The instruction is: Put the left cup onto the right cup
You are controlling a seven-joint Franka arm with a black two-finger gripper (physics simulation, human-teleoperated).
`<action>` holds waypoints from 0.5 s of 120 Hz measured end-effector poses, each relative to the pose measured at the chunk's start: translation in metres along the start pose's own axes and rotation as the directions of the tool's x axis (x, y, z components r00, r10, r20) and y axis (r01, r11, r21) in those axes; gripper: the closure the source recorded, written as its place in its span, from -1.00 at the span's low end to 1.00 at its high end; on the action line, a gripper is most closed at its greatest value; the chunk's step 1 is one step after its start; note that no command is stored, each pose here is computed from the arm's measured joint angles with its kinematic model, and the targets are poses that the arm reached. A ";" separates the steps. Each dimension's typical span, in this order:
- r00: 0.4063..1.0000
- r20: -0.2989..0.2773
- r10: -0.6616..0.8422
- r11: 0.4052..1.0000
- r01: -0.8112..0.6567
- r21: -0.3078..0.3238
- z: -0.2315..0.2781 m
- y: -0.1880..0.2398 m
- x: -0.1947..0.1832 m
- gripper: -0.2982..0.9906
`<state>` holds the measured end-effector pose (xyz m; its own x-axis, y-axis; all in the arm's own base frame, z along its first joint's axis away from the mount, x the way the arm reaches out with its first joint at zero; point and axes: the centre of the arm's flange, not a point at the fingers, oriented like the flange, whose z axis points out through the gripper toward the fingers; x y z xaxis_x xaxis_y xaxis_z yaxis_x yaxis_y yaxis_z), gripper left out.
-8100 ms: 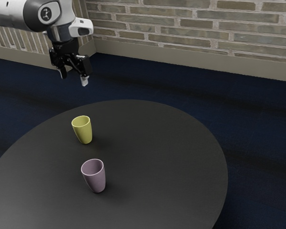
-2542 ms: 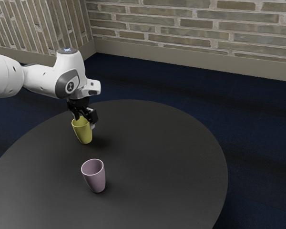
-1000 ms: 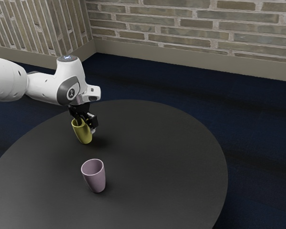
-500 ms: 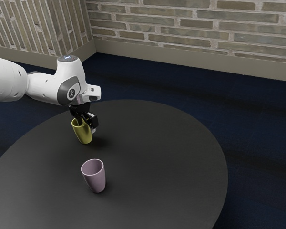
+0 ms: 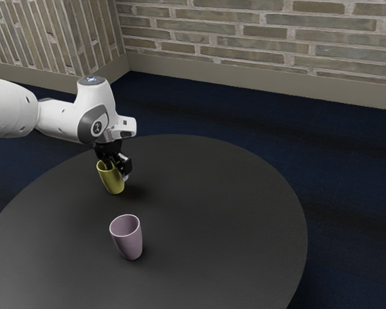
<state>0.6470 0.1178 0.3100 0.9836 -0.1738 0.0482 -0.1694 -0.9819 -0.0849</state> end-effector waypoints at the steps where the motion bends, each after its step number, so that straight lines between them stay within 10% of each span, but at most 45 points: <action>1: 1.000 0.000 0.000 1.000 0.000 0.000 0.000 0.000 0.000 -0.16; 60: 1.000 -0.001 0.000 1.000 0.000 0.000 0.004 0.000 0.000 0.15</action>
<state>0.6476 0.1179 0.3062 0.9834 -0.1744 0.0494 -0.1699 -0.9818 -0.0845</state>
